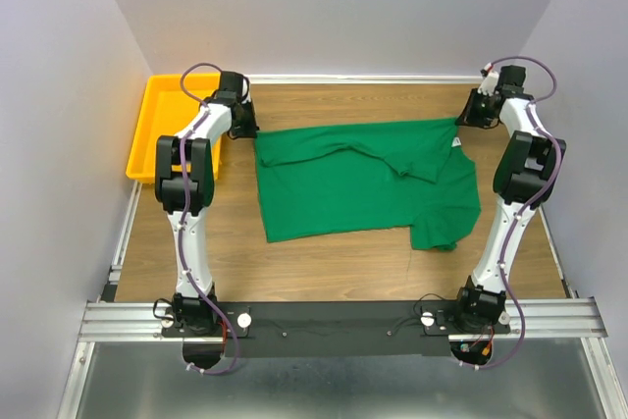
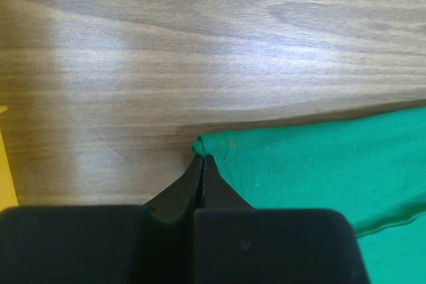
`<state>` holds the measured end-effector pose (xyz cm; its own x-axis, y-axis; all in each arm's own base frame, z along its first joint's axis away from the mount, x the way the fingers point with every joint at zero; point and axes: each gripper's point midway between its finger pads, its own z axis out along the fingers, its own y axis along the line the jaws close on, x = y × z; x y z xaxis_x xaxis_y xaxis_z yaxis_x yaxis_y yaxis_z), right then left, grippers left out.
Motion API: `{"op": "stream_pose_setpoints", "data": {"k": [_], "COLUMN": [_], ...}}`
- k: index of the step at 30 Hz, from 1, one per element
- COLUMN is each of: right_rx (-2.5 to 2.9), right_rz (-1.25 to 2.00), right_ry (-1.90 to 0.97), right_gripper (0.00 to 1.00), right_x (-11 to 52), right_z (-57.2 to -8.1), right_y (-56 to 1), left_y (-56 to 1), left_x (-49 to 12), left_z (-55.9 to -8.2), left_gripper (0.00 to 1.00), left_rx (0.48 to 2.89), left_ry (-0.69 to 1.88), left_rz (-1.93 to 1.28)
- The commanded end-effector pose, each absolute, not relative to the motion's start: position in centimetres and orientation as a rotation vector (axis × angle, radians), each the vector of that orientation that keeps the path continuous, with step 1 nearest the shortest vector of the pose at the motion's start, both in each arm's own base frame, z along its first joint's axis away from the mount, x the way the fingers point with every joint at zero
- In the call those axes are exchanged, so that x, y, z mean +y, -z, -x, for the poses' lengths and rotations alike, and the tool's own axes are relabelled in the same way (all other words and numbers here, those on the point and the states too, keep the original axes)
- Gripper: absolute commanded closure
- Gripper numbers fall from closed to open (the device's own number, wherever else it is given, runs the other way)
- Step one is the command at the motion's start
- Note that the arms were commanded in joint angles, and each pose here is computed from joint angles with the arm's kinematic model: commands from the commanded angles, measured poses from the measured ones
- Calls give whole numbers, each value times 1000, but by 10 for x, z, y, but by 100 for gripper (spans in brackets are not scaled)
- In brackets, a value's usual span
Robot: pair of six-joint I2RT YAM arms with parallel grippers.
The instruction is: Fold and stack the t-shirts
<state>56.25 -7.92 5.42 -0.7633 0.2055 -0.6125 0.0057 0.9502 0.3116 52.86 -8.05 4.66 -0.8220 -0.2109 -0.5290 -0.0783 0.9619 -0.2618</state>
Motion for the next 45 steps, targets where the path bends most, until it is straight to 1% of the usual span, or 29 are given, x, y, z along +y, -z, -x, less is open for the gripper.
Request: {"op": "stream_pose_setpoints", "data": {"k": [1, 2, 3, 5, 6, 7, 8, 9, 10, 11, 12, 13, 14, 15, 16, 17, 19, 20, 24, 31, 32, 33, 39, 45], "right_rx": [2396, 2390, 2387, 2367, 2360, 2369, 2348, 2345, 2378, 2350, 2340, 2383, 2366, 2376, 2382, 2408, 2427, 2441, 2449, 2459, 2459, 2463, 2468, 2467], "right_rz": [-134, -125, -122, -94, -86, -85, -53, -35, -15, 52, 107, 132, 154, 163, 166, 153, 131, 117, 75, 28, 28, 25, 27, 18], "right_ry": [-334, -328, -320, -283, -263, -243, -224, -222, -260, -268, -341, -380, -395, -425, -460, -486, -509, -529, -586, -627, -627, -627, -619, -627], "right_gripper": [80, 65, 61, 57, 55, 54, 53, 51, 45, 44, 44, 43, 43, 43, 44, 44, 44, 44, 45, 46, 46, 46, 46, 46], "right_x": [-89, -90, -91, -94, -96, -99, -100, -99, -91, -86, -73, -65, -60, -54, -49, -45, -42, -41, -35, -33, -33, -33, -35, -34], "right_z": [-573, -573, -572, -572, -571, -566, -563, -559, -544, -536, -528, -507, -500, -490, -483, -473, -469, -467, -469, -475, -475, -474, -473, -476], "right_y": [-55, -57, -60, -74, -80, -79, -94, -99, -87, -104, -107, -90, -99, -96, -92, -83, -76, -69, -63, -56, -56, -54, -52, -52], "left_y": [-50, -58, -77, -101, -114, -138, -153, -159, -183, -177, -195, -197, -194, -169, -178, -164, -152, -137, -118, -88, -88, -85, -65, -56], "left_x": [-69, -68, -68, -68, -68, -68, -67, -67, -69, -72, -75, -78, -84, -87, -90, -95, -100, -103, -115, -133, -134, -135, -133, -127], "left_z": [-538, -542, -545, -552, -554, -556, -557, -553, -548, -538, -528, -521, -510, -490, -478, -460, -447, -433, -419, -427, -431, -433, -444, -441], "left_gripper": [86, 78, 66, 56, 55, 54, 54, 53, 52, 52, 52, 52, 52, 52, 52, 52, 52, 52, 52, 51, 48, 48, 47, 47], "left_rx": [2506, 2476, 2432, 2359, 2327, 2276, 2240, 2229, 2183, 2194, 2164, 2158, 2167, 2224, 2203, 2222, 2234, 2269, 2282, 2343, 2340, 2345, 2390, 2426], "left_ry": [264, 262, 264, 271, 273, 278, 280, 285, 304, 331, 360, 381, 410, 423, 449, 496, 531, 555, 620, 630, 626, 627, 588, 534], "left_rz": [223, 235, 231, 226, 220, 213, 211, 208, 202, 192, 191, 186, 173, 180, 174, 182, 182, 201, 230, 295, 302, 305, 347, 355]}}
